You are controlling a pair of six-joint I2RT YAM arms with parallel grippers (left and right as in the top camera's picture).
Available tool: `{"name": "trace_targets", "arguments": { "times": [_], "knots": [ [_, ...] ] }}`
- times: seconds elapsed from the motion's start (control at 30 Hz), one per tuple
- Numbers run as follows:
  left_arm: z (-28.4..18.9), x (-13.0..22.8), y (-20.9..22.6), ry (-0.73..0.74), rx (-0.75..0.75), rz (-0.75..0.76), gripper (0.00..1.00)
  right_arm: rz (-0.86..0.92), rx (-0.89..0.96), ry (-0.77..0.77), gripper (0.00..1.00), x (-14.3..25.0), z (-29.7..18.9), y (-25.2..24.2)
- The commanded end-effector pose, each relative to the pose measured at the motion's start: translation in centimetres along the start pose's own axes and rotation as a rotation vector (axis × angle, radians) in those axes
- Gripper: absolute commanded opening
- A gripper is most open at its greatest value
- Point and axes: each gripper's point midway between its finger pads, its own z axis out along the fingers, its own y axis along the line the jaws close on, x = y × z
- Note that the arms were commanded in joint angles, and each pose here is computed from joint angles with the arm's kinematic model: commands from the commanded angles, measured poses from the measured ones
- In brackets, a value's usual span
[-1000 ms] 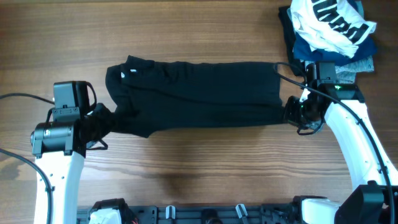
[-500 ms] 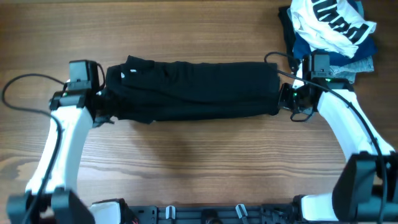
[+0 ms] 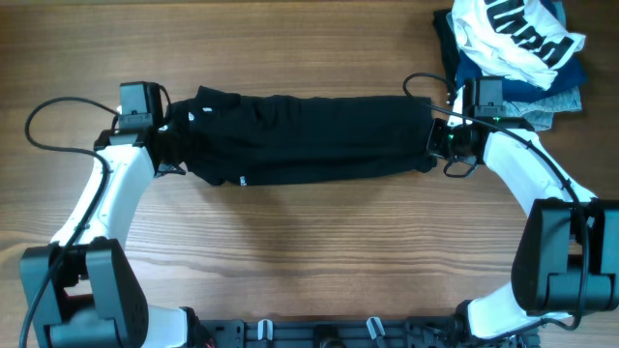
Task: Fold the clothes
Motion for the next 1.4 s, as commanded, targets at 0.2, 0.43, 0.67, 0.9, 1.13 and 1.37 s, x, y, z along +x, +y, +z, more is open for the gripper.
{"name": "trace_targets", "arguments": {
  "times": [0.2,0.43,0.67,0.9,1.13,1.37],
  "knots": [
    [-5.0,-2.6,-3.9,-0.186,0.039,0.106,0.04,-0.009,0.003,-0.025,0.04,-0.9,0.1,-0.2],
    [-4.8,-3.7,-4.1,-0.231,0.036,0.125,0.04,-0.013,-0.006,-0.053,0.04,-1.6,0.1,0.0],
    [-2.7,-4.6,-4.8,-0.248,0.041,0.156,0.04,-0.039,-0.039,-0.115,0.04,-3.1,0.0,0.9],
    [-1.4,-4.9,-5.1,-0.248,0.042,0.156,1.0,-0.085,-0.073,-0.14,0.7,-3.4,0.6,3.0],
    [-1.4,-4.6,-4.8,-0.235,0.03,0.187,1.0,-0.081,-0.06,-0.124,1.0,-3.4,-1.2,2.7],
    [-2.2,-2.7,-3.4,-0.163,-0.012,0.191,1.0,-0.18,-0.04,-0.114,1.0,-3.6,-1.8,2.1]
  ]
}}
